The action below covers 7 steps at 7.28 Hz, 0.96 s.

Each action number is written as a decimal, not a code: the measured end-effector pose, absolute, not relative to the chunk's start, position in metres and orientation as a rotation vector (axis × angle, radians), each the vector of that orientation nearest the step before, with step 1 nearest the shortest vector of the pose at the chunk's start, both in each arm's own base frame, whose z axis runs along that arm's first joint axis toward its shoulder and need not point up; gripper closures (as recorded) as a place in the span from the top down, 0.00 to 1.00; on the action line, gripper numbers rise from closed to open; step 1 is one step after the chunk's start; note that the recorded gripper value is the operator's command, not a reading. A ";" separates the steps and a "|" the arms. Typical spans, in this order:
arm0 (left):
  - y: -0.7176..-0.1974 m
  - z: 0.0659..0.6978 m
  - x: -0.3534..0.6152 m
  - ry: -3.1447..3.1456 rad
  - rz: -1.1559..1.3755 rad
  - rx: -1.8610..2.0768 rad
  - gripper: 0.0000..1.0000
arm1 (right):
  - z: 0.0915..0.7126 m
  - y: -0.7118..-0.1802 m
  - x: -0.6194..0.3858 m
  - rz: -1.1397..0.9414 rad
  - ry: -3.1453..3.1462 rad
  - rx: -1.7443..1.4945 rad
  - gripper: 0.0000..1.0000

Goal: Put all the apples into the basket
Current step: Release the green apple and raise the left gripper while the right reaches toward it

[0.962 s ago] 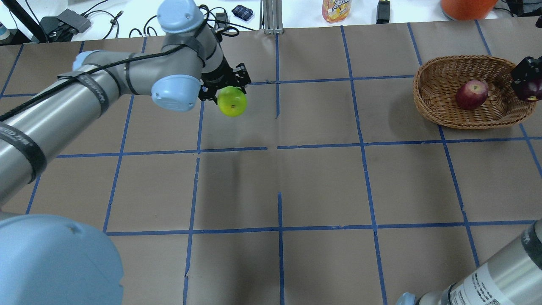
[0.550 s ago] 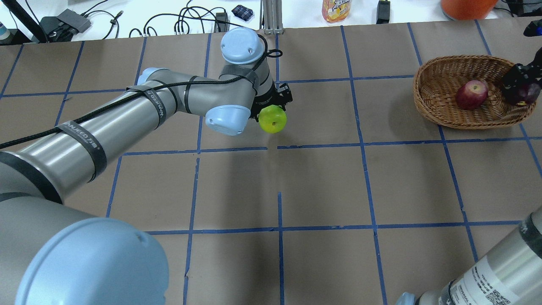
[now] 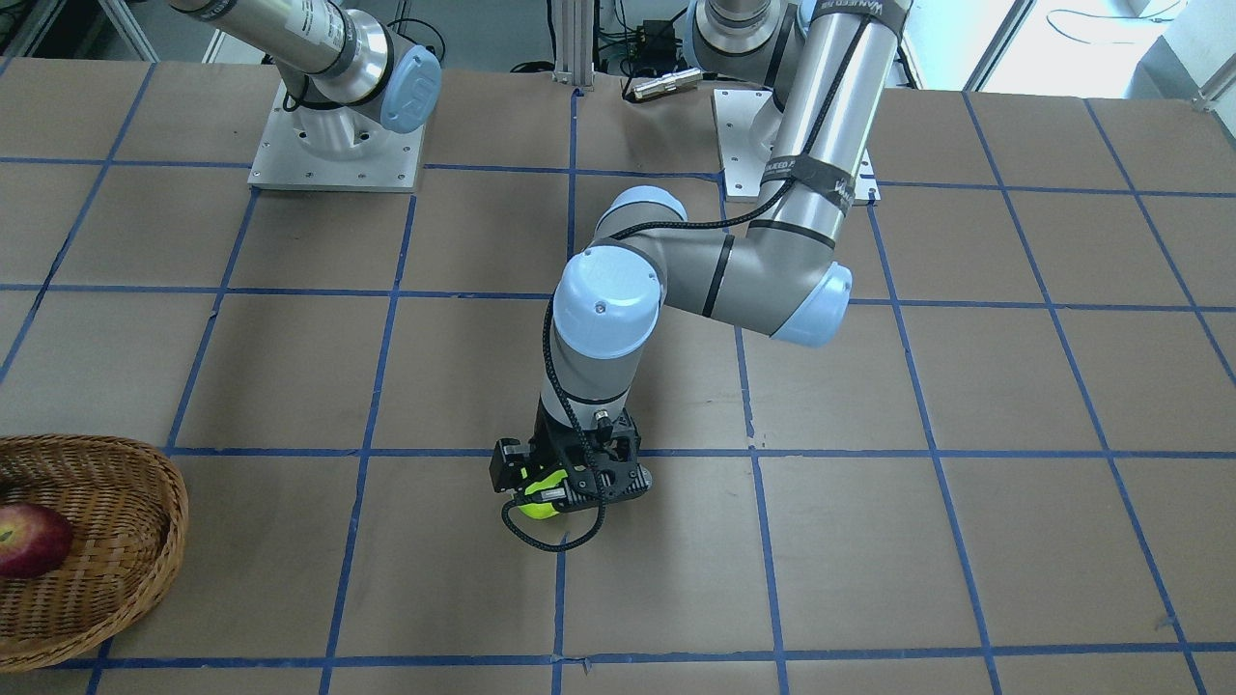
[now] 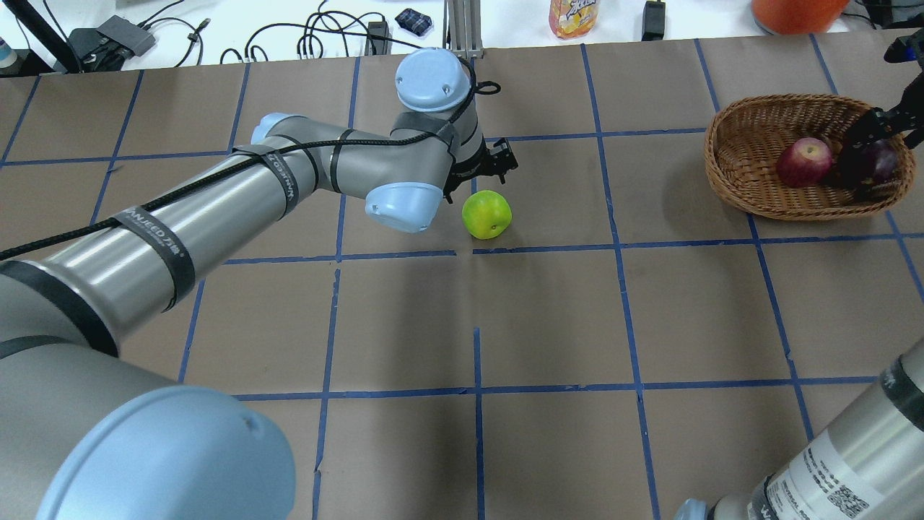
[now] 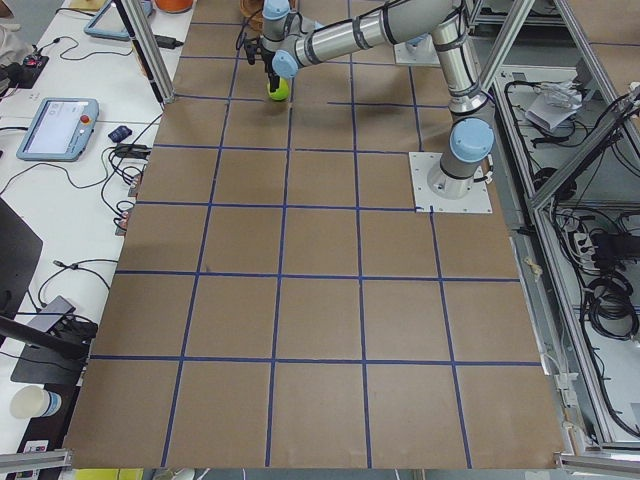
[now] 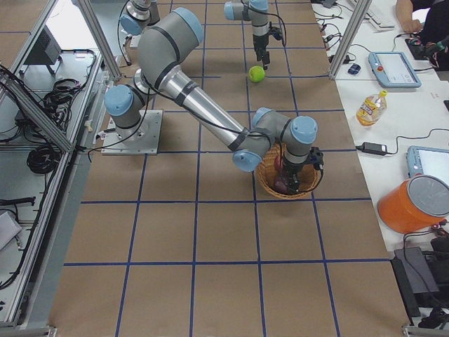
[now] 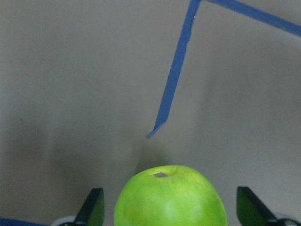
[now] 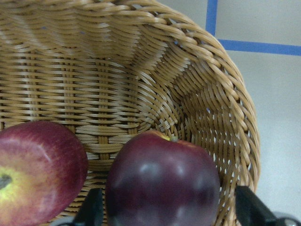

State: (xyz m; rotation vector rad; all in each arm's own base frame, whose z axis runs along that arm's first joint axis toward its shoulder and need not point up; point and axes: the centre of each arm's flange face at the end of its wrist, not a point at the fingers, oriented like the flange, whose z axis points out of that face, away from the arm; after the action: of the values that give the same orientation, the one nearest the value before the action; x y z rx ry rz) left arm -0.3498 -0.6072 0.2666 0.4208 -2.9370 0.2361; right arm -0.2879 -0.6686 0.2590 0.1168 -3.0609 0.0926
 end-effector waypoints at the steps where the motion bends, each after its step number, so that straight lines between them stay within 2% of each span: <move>1: -0.617 0.310 -0.326 -2.948 0.233 0.404 1.00 | 0.269 -0.671 -0.276 0.098 -3.059 0.134 1.00; 4: -0.620 0.422 -0.186 -3.058 0.090 0.149 1.00 | 0.336 -0.672 -0.169 0.055 -3.096 0.007 1.00; 7: -0.577 0.506 -0.069 -3.068 0.093 0.093 1.00 | 0.351 -0.679 0.027 0.021 -3.106 -0.308 1.00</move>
State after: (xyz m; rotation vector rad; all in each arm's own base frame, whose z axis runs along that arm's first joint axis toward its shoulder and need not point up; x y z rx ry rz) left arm -0.0690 -0.5772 0.5062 0.0927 -3.0682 0.0929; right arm 0.0274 -0.6788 0.3511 -0.3076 -3.1063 0.0213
